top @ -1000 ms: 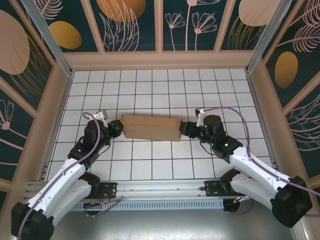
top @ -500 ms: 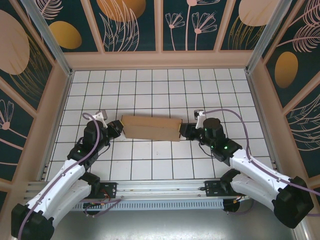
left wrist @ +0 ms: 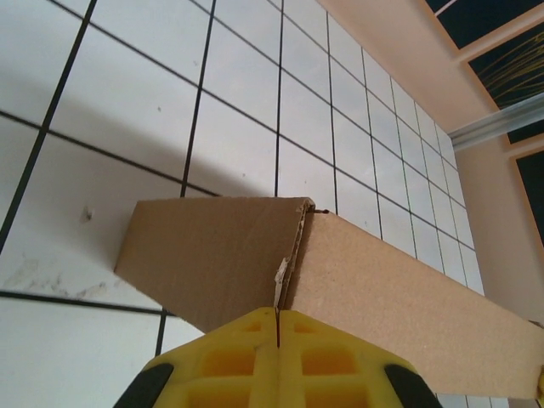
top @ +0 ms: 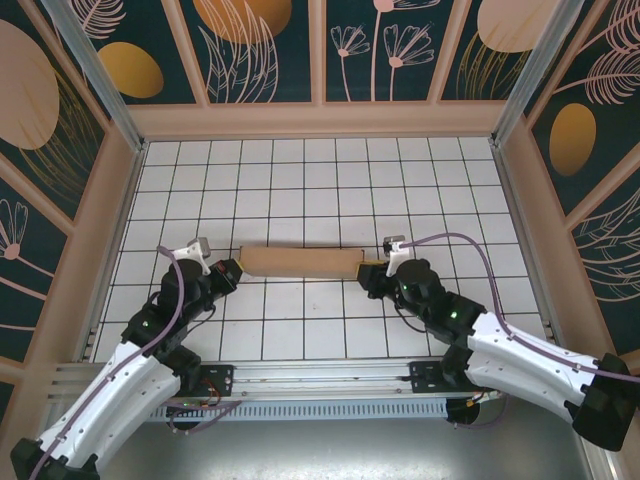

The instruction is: Fold the paper box

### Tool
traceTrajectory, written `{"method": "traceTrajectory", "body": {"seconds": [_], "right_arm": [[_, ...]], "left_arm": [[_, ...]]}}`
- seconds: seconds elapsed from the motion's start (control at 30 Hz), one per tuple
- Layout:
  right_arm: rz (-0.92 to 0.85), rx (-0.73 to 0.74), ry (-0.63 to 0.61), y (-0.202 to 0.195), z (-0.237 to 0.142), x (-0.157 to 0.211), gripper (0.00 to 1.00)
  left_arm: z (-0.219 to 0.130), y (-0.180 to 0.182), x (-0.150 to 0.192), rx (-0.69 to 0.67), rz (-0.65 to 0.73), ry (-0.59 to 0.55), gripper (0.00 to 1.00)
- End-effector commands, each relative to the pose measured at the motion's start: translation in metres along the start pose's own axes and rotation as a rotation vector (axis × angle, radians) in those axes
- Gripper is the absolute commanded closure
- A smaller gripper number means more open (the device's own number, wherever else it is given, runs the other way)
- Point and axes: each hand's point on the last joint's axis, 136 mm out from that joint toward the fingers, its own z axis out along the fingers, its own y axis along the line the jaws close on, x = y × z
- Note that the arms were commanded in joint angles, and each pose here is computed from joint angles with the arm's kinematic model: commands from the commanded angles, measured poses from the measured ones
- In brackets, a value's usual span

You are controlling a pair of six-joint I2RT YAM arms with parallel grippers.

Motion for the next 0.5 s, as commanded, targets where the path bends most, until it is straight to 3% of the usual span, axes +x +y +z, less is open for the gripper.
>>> {"method": "traceTrajectory", "body": {"seconds": [0.0, 0.23, 0.37, 0.47], "right_arm": [[-0.020, 0.095, 0.154, -0.025, -0.004, 0.052, 0.79], [0.005, 0.104, 0.175, -0.023, -0.011, 0.067, 0.79], [0.024, 0.166, 0.182, -0.037, -0.012, 0.072, 0.77], [0.029, 0.171, 0.157, -0.034, -0.013, 0.059, 0.70]], "left_arm": [[-0.006, 0.029, 0.058, -0.078, -0.045, 0.239, 0.95], [-0.009, 0.036, 0.074, -0.078, -0.068, 0.294, 0.93], [-0.003, 0.038, 0.079, -0.076, -0.067, 0.316, 0.73], [-0.004, 0.025, 0.063, -0.068, -0.029, 0.272, 0.60]]}}
